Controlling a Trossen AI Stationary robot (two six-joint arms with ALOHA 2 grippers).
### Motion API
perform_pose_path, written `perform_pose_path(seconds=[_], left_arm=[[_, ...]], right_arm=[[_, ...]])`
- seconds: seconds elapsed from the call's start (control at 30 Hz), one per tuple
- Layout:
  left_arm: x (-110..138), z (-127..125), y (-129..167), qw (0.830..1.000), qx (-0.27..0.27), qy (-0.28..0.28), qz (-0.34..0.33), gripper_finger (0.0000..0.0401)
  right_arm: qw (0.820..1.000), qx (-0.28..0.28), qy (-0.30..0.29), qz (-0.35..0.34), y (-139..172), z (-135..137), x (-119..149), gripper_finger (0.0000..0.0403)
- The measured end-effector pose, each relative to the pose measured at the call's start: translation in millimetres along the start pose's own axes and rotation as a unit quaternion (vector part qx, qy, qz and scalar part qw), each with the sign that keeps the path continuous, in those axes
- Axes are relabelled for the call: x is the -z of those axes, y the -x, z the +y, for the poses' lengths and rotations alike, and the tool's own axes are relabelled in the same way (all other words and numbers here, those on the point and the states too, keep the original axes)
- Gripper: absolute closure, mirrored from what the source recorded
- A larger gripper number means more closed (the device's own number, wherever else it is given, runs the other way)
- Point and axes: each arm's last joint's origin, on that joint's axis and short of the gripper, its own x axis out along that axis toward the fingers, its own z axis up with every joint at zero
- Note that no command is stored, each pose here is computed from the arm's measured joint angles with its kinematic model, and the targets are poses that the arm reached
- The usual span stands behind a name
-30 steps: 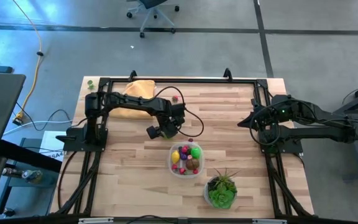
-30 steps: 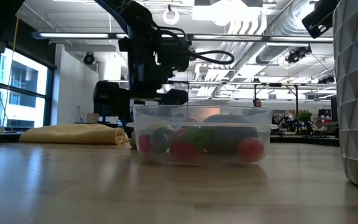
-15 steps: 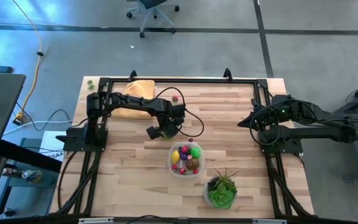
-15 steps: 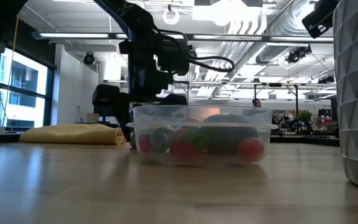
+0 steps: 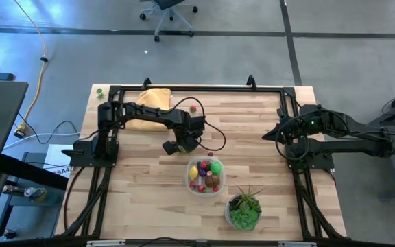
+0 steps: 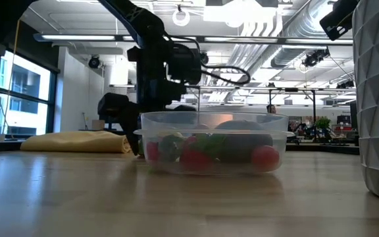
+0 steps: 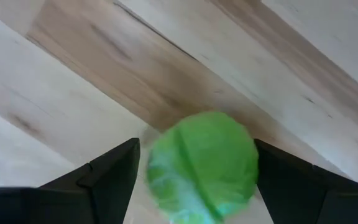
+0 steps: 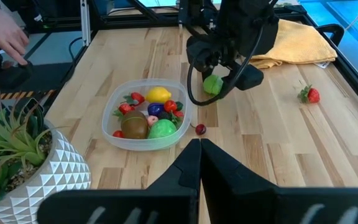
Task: Pick and placing Produce into tupperware
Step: Put the green cabbage into the transparent bin
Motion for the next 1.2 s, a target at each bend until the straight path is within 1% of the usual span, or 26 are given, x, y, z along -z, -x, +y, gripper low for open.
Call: perform_pose_path(seconds=[0.07, 0.47, 0.77, 0.87, 1.2], left_arm=[[0.7, -1.0, -1.5, 1.000, 0.007, 0.003, 0.001, 0.0112], [0.4, -0.2, -0.9, 1.000, 0.002, 0.014, 0.003, 0.0114], [0.3, -0.1, -0.9, 1.000, 0.002, 0.018, 0.001, 0.0158], [0.2, -0.1, -0.7, 1.000, 0.002, 0.018, 0.001, 0.0166], [0.1, -0.3, -0.7, 1.000, 0.002, 0.019, 0.001, 0.0159]], right_arm=[[1.000, 0.000, 0.000, 0.000, -0.1, 0.0, 0.0, 0.0402], [1.000, 0.000, 0.000, 0.000, 0.0, 0.0, 0.0, 0.0402], [1.000, 0.000, 0.000, 0.000, 0.0, 0.0, 0.0, 0.0402], [1.000, 0.000, 0.000, 0.000, 0.0, 0.0, 0.0, 0.0402], [1.000, 0.000, 0.000, 0.000, 0.0, 0.0, 0.0, 0.0402]])
